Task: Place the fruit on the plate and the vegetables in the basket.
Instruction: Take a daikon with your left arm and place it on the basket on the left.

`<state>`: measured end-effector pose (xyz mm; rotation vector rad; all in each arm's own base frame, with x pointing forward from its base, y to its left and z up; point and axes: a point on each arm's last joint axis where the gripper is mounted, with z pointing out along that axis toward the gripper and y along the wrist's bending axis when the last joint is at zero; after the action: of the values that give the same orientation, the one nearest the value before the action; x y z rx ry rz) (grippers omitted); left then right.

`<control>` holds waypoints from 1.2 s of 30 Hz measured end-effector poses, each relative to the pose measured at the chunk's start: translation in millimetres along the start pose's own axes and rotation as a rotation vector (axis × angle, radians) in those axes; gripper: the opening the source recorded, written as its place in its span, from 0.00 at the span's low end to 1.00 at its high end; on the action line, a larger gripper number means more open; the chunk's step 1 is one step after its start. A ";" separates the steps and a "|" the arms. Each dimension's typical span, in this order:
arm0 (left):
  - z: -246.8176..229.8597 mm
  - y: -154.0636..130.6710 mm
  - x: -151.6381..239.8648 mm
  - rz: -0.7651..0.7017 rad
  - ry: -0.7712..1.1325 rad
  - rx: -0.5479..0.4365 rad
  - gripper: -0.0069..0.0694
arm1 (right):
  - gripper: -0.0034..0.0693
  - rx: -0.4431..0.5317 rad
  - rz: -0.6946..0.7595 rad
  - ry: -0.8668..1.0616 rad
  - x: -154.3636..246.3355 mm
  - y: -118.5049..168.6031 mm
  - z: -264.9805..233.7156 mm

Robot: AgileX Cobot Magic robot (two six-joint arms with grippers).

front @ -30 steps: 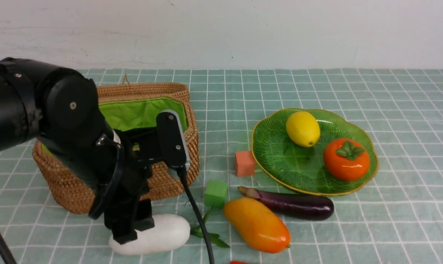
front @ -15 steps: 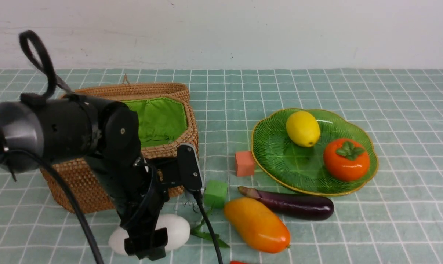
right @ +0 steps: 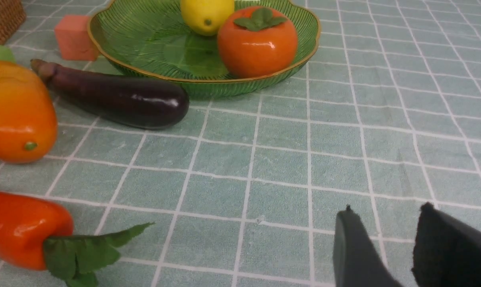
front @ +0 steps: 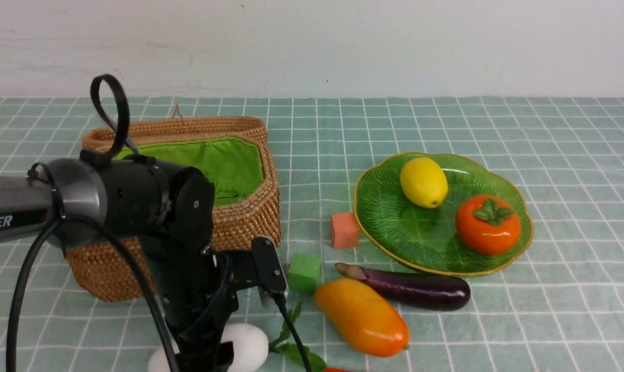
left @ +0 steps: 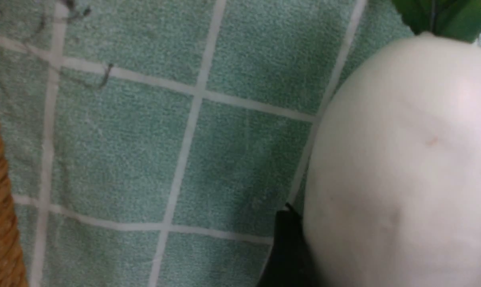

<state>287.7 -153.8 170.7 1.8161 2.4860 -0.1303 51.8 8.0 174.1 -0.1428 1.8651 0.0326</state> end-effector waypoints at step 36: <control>-193.9 42.1 39.1 -0.181 -0.535 -0.672 0.75 | 0.38 0.000 0.000 0.000 0.0 0.0 0.0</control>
<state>316.2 -83.9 358.3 1.1057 1.9704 0.1728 51.8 8.0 174.1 -0.1428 1.8651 0.0326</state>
